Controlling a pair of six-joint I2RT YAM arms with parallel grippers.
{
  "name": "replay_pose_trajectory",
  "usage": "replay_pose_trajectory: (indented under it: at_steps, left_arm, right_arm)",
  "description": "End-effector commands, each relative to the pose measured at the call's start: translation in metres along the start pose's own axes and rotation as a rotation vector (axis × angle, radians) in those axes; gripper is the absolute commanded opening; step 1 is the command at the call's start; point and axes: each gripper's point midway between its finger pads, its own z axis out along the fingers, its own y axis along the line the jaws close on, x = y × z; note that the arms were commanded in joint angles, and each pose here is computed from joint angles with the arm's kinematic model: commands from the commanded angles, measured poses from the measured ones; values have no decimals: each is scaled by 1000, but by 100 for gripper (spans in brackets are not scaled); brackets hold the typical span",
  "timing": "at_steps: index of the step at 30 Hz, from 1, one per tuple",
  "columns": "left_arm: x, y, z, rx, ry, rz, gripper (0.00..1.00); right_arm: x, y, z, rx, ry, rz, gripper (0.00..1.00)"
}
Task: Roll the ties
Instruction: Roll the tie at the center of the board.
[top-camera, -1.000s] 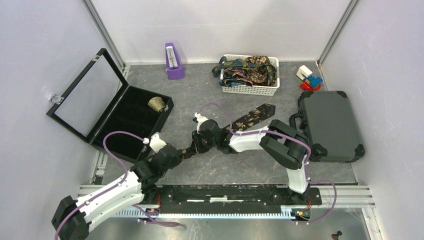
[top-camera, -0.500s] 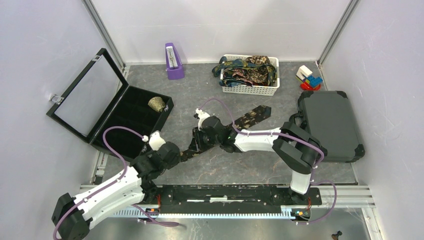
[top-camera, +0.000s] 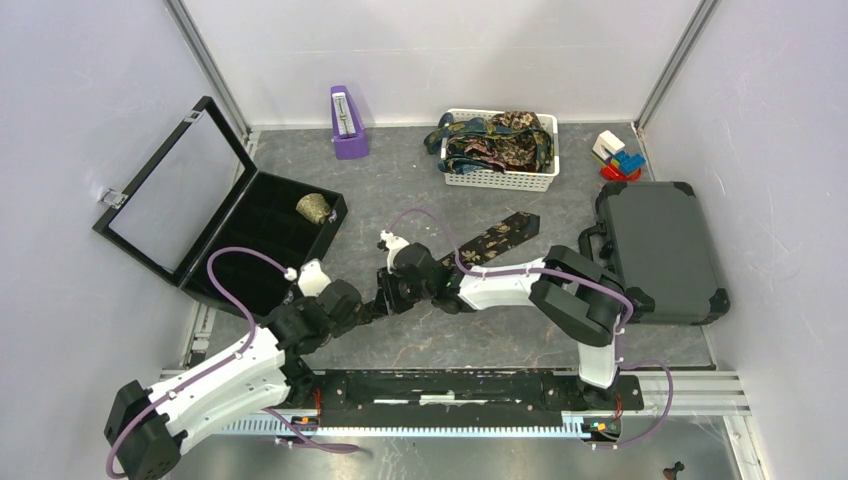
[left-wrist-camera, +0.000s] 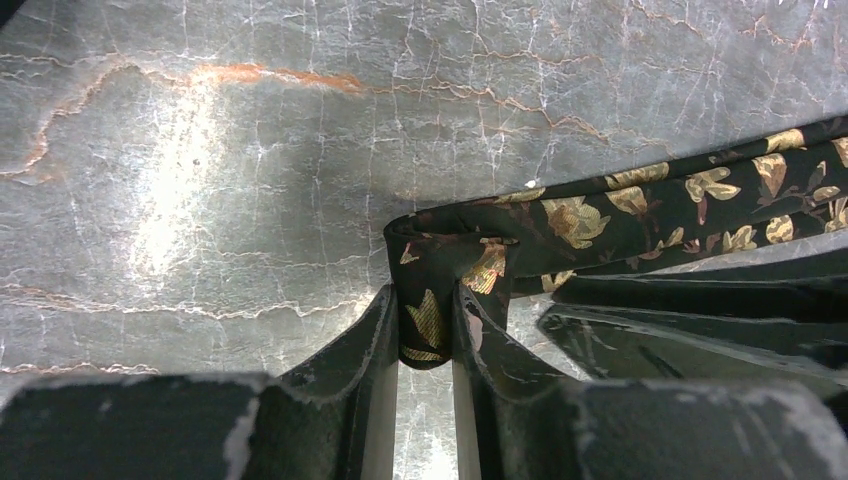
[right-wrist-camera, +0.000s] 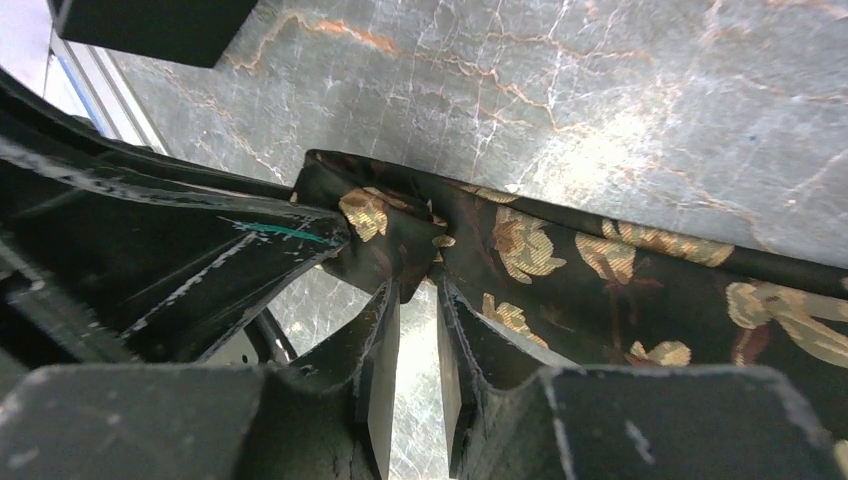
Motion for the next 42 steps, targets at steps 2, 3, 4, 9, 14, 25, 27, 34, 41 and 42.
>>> replay_pose_trajectory:
  at_steps: [2, 3, 4, 9, 14, 25, 27, 34, 41, 42]
  left_arm:
    - [-16, -3, -8, -2, -46, 28, 9]
    - [-15, -3, -8, -3, -45, 30, 9]
    - [-15, -3, -8, -5, -44, 31, 9]
    - [-16, -4, -8, -7, -42, 39, 9]
    - [-20, -5, -11, -16, -47, 51, 9]
    - [-27, -2, -17, -60, -59, 83, 8]
    - [-27, -1, -16, -66, -59, 90, 8]
    - [-27, 0, -16, -67, -60, 92, 7]
    - [-30, 2, -18, -80, -66, 102, 6]
    - [-30, 3, -18, -81, -67, 103, 6]
  right_arm:
    - [-10, 18, 14, -57, -17, -1, 26]
    - [-9, 19, 16, -61, -14, -1, 26]
    - [-8, 20, 18, -66, -11, 0, 26]
    - [-6, 26, 27, -83, -3, -3, 25]
    - [-1, 29, 34, -89, 11, -5, 25]
    - [-7, 31, 33, -77, 4, -34, 24]
    - [-11, 27, 27, -64, -5, -40, 24]
    - [-26, 3, 10, -13, -48, -32, 24]
    - [-25, -25, 10, 58, -51, -27, 23]
    - [-22, -31, 10, 72, -47, -25, 23]
